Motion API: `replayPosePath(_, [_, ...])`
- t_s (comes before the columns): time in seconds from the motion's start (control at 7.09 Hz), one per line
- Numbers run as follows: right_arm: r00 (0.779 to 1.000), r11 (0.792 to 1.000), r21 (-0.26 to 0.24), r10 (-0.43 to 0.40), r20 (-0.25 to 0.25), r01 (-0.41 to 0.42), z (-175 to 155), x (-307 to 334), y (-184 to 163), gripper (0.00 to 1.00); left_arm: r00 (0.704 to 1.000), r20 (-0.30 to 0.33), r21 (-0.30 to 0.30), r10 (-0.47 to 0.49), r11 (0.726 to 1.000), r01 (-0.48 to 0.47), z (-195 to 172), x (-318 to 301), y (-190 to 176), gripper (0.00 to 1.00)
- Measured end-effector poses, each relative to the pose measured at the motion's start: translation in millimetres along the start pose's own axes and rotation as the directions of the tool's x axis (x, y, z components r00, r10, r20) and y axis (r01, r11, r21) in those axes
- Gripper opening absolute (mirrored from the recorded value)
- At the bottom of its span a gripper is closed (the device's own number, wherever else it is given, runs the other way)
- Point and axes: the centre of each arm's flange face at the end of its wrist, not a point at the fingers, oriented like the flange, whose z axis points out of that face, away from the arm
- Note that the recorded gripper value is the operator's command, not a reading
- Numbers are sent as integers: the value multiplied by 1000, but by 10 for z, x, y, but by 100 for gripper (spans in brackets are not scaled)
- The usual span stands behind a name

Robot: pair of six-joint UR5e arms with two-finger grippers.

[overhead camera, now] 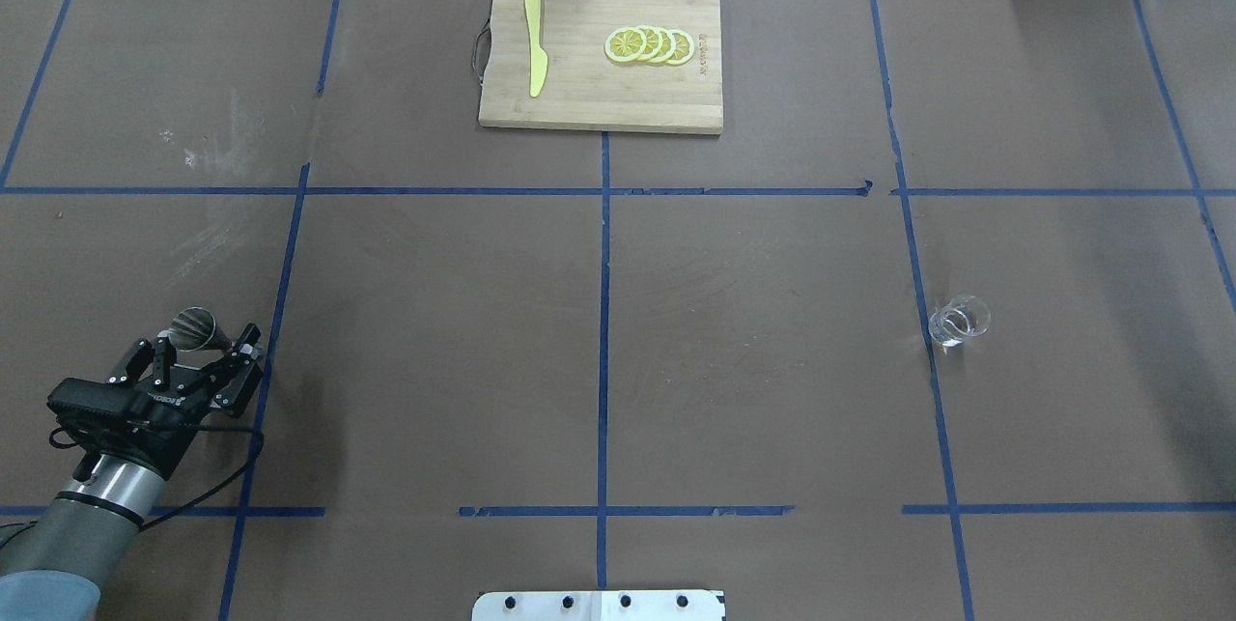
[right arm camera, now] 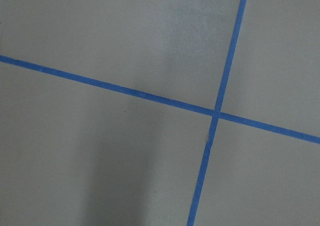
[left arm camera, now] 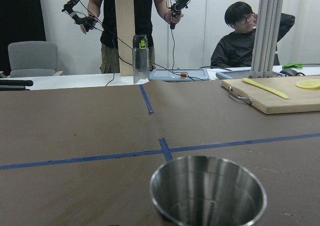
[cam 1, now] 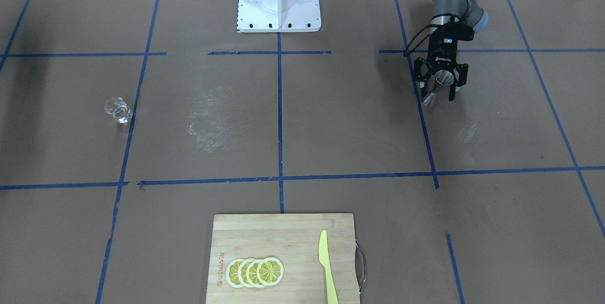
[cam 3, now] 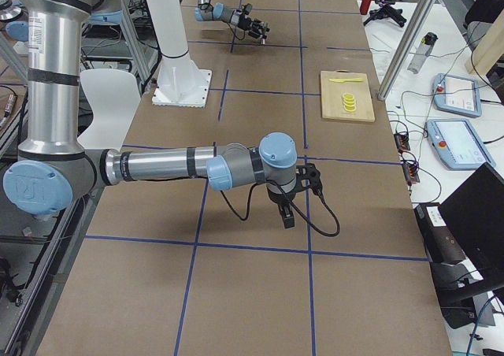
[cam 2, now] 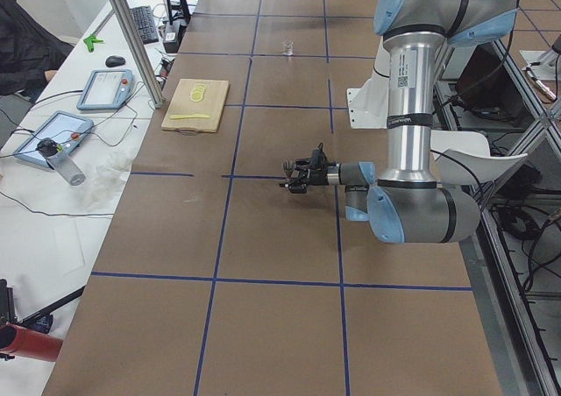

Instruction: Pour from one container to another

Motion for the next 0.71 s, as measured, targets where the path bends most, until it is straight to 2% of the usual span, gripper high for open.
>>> replayPosePath(0.14, [1000,1000,0,0,0,0,-1,1,0,100,1000,-1,0,-1,1000,1,2,7,2,82])
replayPosePath(0.28, [1000,1000,0,0,0,0,-1,1,0,100,1000,-1,0,-2,1000,2,3,8,2,66])
replayPosePath(0.42, [1000,1000,0,0,1,0,-1,1,0,100,1000,-1,1,-3,1000,3,3,10,2,14])
replayPosePath(0.56, [1000,1000,1,0,1,0,-2,1,0,100,1000,-1,1,-3,1000,3,1,11,2,0])
replayPosePath(0.71, [1000,1000,1,0,0,0,-3,2,0,100,1000,-1,1,-4,1000,4,0,11,2,0])
